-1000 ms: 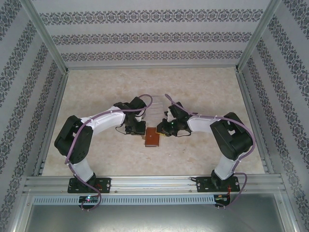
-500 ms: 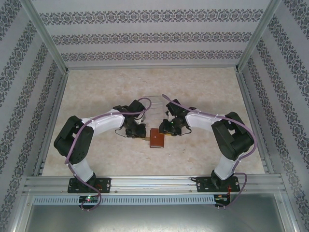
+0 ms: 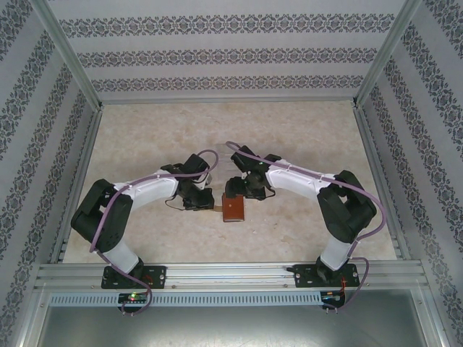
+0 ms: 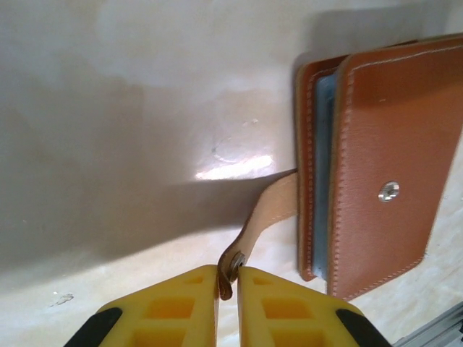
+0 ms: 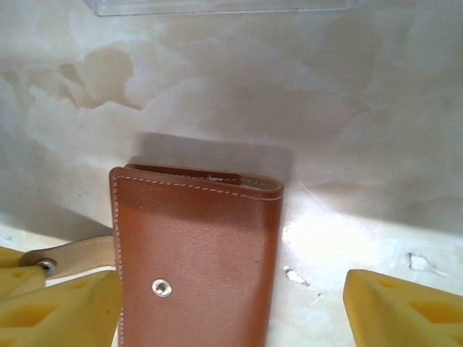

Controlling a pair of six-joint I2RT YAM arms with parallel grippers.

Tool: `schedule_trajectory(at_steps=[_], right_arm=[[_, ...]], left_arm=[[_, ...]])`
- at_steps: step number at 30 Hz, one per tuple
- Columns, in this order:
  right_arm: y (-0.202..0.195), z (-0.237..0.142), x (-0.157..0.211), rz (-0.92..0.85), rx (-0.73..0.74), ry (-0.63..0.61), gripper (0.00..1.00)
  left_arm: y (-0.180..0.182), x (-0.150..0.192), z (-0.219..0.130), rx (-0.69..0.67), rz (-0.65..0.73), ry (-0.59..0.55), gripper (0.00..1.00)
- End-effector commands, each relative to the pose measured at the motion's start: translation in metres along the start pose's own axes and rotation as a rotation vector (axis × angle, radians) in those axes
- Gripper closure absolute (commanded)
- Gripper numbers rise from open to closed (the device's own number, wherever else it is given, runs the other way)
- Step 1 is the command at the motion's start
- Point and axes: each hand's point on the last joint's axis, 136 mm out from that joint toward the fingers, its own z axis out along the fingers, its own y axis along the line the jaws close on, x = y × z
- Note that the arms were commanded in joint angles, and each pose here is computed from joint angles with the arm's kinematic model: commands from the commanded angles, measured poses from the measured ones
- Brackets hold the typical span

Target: Take the credit cards out of the card holder

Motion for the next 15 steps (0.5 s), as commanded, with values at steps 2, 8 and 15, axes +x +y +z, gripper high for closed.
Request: schedule_trajectory(at_steps=[2, 8, 15], right_arm=[[0.0, -0.005, 0.003, 0.013, 0.095, 0.001, 0.16], [0.006, 0.001, 0.012, -0.009, 0.146, 0.029, 0.09], [0.012, 0.013, 0.018, -0.035, 0.188, 0.068, 0.07]], left_arm=[[-0.001, -0.007, -0.004, 0.083, -0.039, -0.054, 0.86], [0.006, -0.006, 0.0, 0.162, -0.092, -0.054, 0.86], [0.013, -0.001, 0.005, 0.199, -0.112, -0.04, 0.86]])
